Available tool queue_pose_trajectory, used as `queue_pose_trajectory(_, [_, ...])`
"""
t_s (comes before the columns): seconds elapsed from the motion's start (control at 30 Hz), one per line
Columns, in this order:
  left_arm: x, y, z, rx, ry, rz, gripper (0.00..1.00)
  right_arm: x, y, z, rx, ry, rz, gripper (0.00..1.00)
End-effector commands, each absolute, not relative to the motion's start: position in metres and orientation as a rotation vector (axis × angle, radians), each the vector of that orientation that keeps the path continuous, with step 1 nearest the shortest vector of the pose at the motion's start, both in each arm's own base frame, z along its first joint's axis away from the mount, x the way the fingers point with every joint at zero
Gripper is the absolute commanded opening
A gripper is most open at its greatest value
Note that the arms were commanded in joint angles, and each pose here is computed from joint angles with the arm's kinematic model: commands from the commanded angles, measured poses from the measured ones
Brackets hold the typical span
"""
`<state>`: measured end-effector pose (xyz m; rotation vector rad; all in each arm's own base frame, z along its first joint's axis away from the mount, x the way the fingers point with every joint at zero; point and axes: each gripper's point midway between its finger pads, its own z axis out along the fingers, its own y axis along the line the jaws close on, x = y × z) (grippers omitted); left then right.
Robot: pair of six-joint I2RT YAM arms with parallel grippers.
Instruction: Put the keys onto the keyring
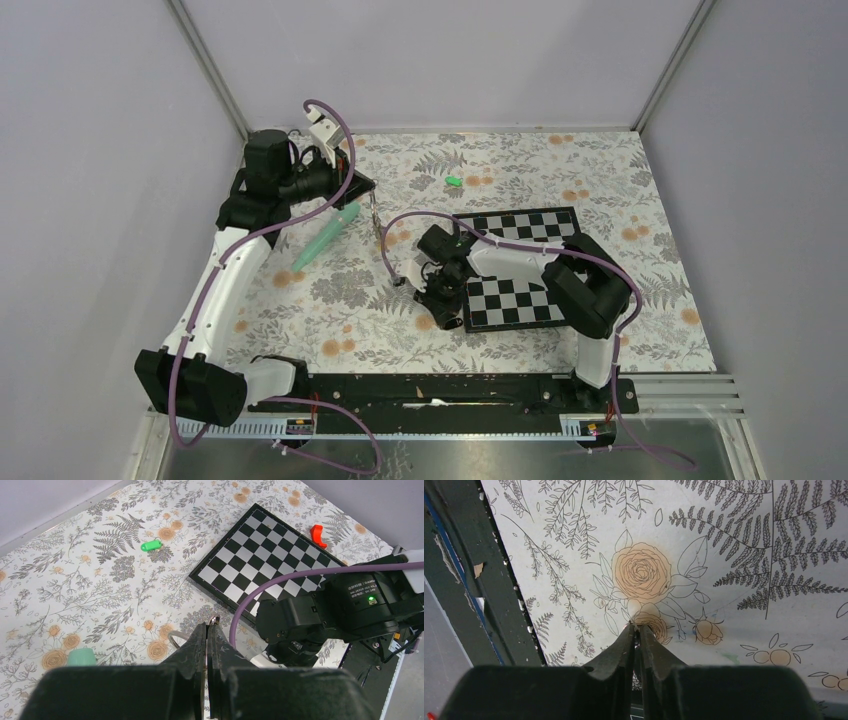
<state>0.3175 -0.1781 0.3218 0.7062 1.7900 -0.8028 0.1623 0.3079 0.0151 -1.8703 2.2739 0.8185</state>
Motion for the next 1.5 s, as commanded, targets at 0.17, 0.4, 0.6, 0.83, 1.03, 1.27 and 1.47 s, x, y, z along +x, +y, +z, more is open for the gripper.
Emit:
queue_pose_trajectory(0.17, [0.313,-0.179,0.348,0.729,1.677,-0.798,0.0,0.158,0.31,0.034,-1.894,2.196,0.846,0.15])
queue_pose_trajectory(0.4, [0.313,-0.179,0.349,0.729,1.676,-0.801,0.0,0.153,0.307,0.032,-1.908,2.201,0.868,0.17])
queue_pose_trajectory(0.6, [0.313,-0.179,0.348,0.728,1.678,-0.804,0.0,0.153,0.305,0.03,-1.92,2.194,0.846,0.19])
queue_pose_trajectory(0.83, [0.312,-0.179,0.349,0.726,1.674,-0.803,0.0,0.15,0.305,0.03,-1.936,2.179,0.843,0.2])
queue_pose_trajectory(1.03, [0.311,-0.178,0.35,0.723,1.671,-0.804,0.0,0.147,0.302,0.031,-1.951,2.171,0.841,0.2])
queue_pose_trajectory(1.27, [0.311,-0.178,0.35,0.721,1.67,-0.809,0.0,0.145,0.298,0.025,-1.968,2.182,0.829,0.2])
queue_pose_trajectory(1.47, [0.311,-0.178,0.351,0.719,1.668,-0.807,0.0,0.144,0.299,0.025,-1.972,2.179,0.832,0.2])
